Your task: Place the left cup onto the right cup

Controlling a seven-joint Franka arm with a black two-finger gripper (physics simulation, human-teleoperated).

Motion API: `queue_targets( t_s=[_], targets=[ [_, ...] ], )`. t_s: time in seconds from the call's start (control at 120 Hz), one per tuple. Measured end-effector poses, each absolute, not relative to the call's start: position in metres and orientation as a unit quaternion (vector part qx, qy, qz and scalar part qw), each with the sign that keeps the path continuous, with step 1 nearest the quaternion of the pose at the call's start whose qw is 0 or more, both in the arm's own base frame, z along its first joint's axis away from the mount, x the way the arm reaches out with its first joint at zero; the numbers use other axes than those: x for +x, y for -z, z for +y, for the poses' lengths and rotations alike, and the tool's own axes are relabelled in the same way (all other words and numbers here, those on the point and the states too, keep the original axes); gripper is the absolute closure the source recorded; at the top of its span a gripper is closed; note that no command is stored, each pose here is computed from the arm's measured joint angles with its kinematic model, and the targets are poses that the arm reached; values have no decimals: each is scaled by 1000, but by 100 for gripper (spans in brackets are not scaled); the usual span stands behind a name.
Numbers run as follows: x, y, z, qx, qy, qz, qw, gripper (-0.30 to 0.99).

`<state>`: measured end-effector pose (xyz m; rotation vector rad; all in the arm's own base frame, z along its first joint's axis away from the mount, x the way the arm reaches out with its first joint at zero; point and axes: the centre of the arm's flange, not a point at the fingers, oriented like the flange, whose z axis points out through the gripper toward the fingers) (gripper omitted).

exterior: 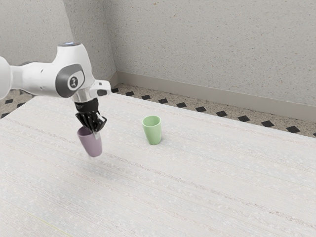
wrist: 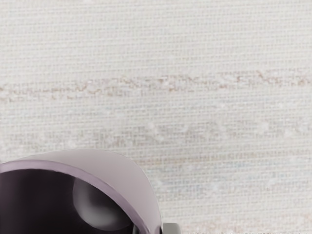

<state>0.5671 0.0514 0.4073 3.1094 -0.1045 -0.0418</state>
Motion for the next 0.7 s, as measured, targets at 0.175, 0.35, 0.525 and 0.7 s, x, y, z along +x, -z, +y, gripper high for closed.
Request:
queue_targets(
  t_s=[0.175, 0.35, 0.525, 0.7],
  targets=[
    [572, -425, 44, 999, 10, -43, 14, 79],
    [578, -448, 34, 998, 6, -56, 8, 79],
    [587, -472, 20, 997, 3, -74, -4, 79],
    [597, -486, 6, 996, 2, -88, -10, 79]
  ],
)
